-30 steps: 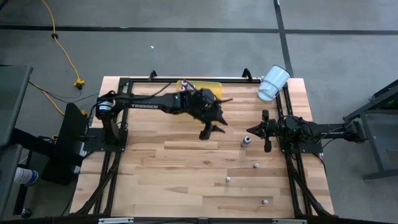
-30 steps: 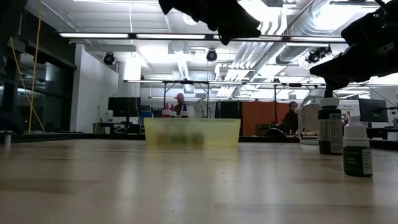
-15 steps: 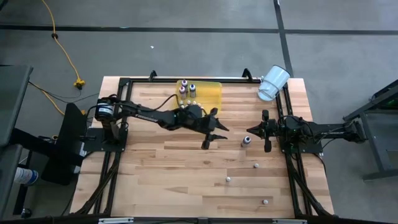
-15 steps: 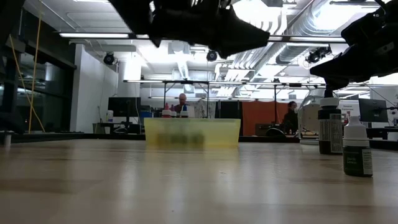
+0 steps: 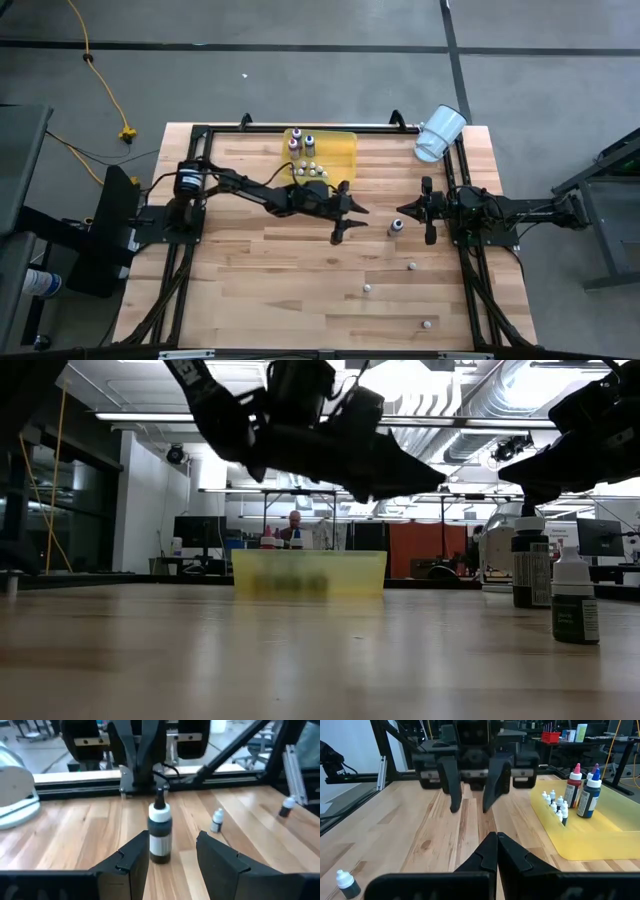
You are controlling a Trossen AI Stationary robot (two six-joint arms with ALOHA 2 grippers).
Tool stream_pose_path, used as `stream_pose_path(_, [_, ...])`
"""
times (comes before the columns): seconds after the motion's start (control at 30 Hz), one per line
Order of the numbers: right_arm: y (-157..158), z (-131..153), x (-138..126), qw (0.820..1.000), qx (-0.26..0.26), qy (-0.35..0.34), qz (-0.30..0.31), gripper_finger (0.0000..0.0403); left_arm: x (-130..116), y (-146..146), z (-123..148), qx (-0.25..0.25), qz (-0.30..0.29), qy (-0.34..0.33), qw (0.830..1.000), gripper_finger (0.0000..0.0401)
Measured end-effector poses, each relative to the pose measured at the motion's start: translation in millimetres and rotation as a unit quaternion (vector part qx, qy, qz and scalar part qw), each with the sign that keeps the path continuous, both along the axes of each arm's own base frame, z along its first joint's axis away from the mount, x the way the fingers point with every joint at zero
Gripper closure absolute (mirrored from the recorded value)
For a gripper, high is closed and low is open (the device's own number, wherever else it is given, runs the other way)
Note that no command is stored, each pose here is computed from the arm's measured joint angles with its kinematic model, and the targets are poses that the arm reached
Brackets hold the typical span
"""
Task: Pick & Place food coloring
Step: Put the large black food coloring into the yellow container
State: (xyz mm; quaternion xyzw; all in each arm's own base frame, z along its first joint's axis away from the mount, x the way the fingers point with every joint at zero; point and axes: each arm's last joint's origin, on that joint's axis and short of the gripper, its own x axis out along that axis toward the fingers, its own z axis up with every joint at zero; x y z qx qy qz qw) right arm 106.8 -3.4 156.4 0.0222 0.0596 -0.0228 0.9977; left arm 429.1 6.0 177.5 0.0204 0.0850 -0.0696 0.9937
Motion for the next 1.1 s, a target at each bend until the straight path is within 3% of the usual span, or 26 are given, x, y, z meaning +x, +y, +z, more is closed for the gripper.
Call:
stream_pose_path(0.23, [0,0,0,1.000,0.000,0.000,0.000,0.0402,15,-10,-29,-0.002,0.009,-0.007,1.000,0.0247])
stream_pose_path(0.43, [0,0,0,1.000,0.000,0.000,0.000,0.0402,38,-9,-29,-0.003,0.018,-0.030,0.999,0.0247])
stream_pose_path(0.63, [0,0,0,1.000,0.000,0.000,0.000,0.0402,52,-4,-33,-0.013,0.116,-0.029,0.993,0.0243])
stream_pose_path(0.9, [0,0,0,1.000,0.000,0.000,0.000,0.0402,66,-4,-48,-0.034,0.118,-0.033,0.992,0.0160])
stream_pose_path(1.1, [0,0,0,1.000,0.000,0.000,0.000,0.0402,68,-7,-47,0.007,0.058,-0.044,0.997,0.0108])
